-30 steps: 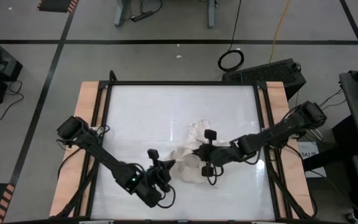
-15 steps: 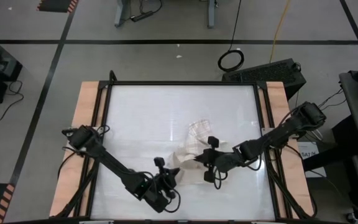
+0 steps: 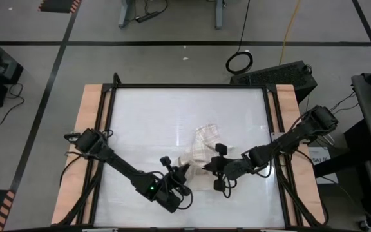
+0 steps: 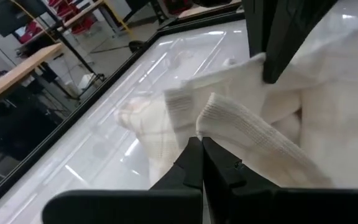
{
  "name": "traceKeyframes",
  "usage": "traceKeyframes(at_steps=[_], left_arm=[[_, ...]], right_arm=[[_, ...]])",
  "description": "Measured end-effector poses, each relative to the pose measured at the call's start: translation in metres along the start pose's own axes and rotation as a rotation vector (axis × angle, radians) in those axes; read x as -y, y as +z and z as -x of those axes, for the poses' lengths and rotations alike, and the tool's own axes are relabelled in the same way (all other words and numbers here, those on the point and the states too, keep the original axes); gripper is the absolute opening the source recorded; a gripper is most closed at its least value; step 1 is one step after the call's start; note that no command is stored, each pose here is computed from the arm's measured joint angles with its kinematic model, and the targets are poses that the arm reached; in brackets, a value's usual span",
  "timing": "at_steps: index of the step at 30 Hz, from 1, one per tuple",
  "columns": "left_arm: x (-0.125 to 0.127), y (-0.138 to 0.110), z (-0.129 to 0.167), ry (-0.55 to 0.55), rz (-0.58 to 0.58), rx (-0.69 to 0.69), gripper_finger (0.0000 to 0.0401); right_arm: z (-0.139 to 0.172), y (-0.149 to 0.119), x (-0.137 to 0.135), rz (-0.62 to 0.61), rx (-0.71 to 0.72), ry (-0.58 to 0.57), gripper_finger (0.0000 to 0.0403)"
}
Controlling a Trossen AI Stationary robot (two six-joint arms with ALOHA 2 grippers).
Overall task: Roll towel
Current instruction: Roll the white towel
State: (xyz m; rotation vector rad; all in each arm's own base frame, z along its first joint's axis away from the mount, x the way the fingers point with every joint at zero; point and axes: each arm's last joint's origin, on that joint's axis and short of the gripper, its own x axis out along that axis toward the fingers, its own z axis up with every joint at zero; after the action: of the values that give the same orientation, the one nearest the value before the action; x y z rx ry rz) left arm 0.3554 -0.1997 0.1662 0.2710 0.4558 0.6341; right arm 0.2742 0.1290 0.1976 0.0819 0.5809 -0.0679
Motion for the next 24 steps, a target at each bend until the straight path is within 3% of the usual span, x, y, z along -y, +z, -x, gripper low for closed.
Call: traceKeyframes(at_steps=[9, 24], left_arm=[[-0.0011, 0.0011, -0.0008, 0.034, 0.031, 0.018, 0.0], [-0.0007, 0.0027, -0.0009, 0.032, 0.05, 0.026, 0.0]], right_arm=[[0.0, -0.0017, 0.0, 0.01, -0.023, 0.015, 0.0012], [0.0, -0.0011, -0.001, 0.003, -0.026, 0.042, 0.0161]])
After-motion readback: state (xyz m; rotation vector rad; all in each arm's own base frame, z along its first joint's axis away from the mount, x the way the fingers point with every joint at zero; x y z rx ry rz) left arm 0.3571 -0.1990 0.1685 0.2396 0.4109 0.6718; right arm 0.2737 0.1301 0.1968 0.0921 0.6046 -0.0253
